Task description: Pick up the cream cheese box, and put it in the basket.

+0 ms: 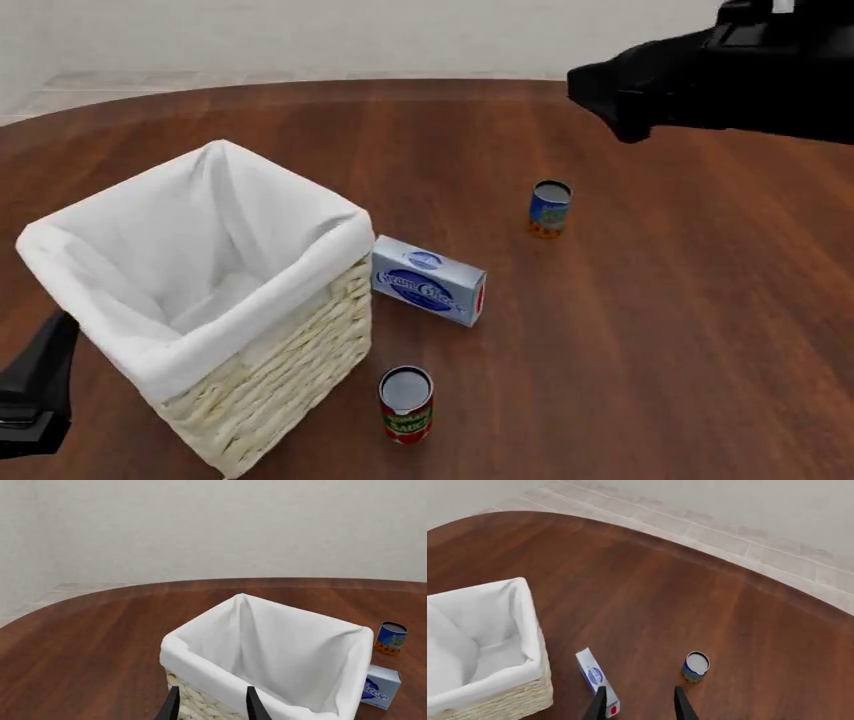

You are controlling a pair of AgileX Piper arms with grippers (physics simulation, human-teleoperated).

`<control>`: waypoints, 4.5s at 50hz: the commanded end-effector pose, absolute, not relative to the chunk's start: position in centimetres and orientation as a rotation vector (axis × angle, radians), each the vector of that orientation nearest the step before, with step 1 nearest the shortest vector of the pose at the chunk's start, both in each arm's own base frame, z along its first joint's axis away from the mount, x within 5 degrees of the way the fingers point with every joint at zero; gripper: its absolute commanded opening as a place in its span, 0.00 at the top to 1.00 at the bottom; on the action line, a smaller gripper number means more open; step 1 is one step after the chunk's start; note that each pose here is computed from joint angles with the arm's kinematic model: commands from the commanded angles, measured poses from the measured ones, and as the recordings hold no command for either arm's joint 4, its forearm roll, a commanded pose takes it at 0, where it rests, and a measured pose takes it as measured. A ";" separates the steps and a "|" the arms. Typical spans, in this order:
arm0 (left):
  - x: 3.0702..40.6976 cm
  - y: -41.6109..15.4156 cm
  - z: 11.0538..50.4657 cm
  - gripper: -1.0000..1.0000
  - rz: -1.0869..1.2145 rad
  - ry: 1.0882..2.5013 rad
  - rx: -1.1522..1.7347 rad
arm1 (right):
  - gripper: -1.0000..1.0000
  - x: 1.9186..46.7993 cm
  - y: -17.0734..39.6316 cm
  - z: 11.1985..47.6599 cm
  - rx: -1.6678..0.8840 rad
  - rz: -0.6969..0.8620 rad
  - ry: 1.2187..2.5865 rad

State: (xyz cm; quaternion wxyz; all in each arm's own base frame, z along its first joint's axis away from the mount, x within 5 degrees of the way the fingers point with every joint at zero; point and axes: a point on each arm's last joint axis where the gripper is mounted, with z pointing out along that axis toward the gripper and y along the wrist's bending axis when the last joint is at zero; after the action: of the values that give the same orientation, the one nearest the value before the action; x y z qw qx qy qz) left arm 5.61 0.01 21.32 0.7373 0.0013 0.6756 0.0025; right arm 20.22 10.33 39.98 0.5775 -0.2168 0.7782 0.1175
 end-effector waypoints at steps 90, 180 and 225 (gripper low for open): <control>5.6 0.0 21.3 0.00 0.000 1.484 0.000 | 0.00 31.4 20.4 27.4 -0.743 0.254 2.199; 5.6 0.0 21.3 0.00 0.000 1.484 0.000 | 0.00 32.8 23.3 18.1 -0.877 0.217 2.354; 5.6 0.0 21.3 0.00 0.000 1.484 0.000 | 1.00 33.2 24.1 14.4 -0.898 0.209 2.399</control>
State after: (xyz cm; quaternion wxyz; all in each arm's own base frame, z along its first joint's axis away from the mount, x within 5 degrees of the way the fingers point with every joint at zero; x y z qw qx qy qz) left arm 5.61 0.01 21.32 0.7373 0.0013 0.6756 0.0025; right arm 33.44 24.15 15.10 0.2930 -0.3448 0.8888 0.0728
